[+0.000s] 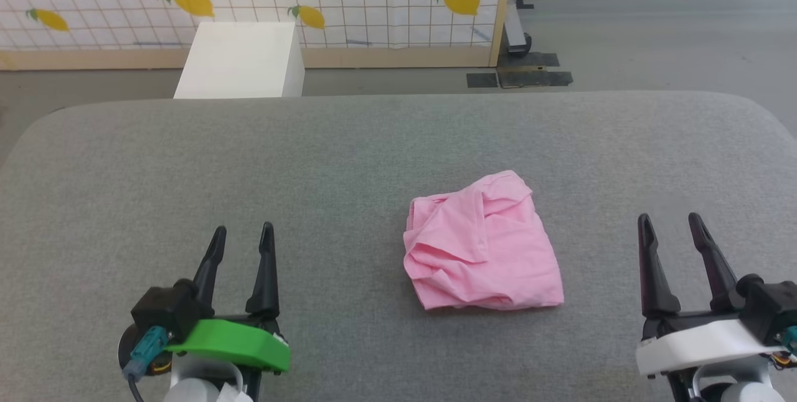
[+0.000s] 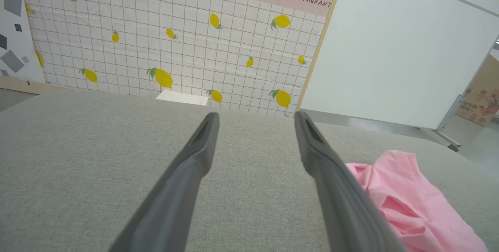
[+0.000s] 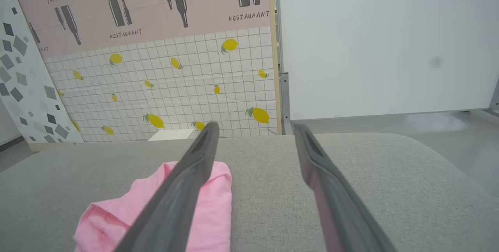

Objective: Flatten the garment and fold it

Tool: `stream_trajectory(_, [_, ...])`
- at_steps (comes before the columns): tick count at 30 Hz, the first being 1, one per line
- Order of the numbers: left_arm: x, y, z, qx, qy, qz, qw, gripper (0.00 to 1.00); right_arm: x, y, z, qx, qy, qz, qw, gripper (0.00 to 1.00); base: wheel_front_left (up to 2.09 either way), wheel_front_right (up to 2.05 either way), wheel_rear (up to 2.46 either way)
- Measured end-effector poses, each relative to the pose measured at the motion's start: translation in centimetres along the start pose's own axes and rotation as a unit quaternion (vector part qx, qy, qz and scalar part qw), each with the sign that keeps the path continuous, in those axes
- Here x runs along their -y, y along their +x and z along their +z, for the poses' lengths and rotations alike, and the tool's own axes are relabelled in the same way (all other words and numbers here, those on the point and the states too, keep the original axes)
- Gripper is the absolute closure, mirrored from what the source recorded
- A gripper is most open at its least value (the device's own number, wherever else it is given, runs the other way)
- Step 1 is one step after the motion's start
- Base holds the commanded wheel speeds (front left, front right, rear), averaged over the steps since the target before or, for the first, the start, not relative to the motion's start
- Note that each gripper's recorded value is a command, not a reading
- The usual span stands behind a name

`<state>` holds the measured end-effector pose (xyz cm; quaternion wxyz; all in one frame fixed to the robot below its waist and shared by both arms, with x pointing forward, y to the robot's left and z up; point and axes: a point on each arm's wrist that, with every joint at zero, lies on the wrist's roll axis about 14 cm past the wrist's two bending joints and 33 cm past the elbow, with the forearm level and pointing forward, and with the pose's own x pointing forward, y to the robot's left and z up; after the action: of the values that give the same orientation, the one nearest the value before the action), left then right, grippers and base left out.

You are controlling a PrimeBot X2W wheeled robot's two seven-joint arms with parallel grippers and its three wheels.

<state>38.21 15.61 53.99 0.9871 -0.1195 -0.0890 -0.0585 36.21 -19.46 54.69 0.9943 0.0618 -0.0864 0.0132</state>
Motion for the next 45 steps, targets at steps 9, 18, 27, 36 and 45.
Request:
stream_trajectory(9, [-0.4,-0.2,-0.8,-0.012,0.000,0.007,1.000,0.00,0.2,-0.5,-0.7,-0.018,-0.008,-0.002,1.000,0.00,0.00,0.00,0.00])
stream_trajectory(18, [-0.6,-0.4,-0.8,-0.013,0.000,0.010,1.000,0.00,-0.4,-0.3,-0.8,-0.022,-0.007,0.006,1.000,0.00,0.00,0.00,0.00])
stream_trajectory(27, [-0.8,0.0,-1.5,-0.022,-0.001,0.012,1.000,0.00,-1.6,0.4,-6.7,-0.199,0.281,0.000,0.939,0.00,0.00,0.00,0.00])
stream_trajectory(36, [-1.2,0.8,-2.1,-0.027,-0.001,0.016,1.000,0.00,-2.0,2.0,-12.6,-0.409,0.442,0.012,0.798,0.00,0.00,0.00,0.00])
stream_trajectory(45, [-3.0,0.4,-2.2,-0.030,0.007,0.042,0.999,0.00,-5.0,3.8,-15.5,-0.521,0.435,0.039,0.734,0.00,0.00,0.00,0.00])
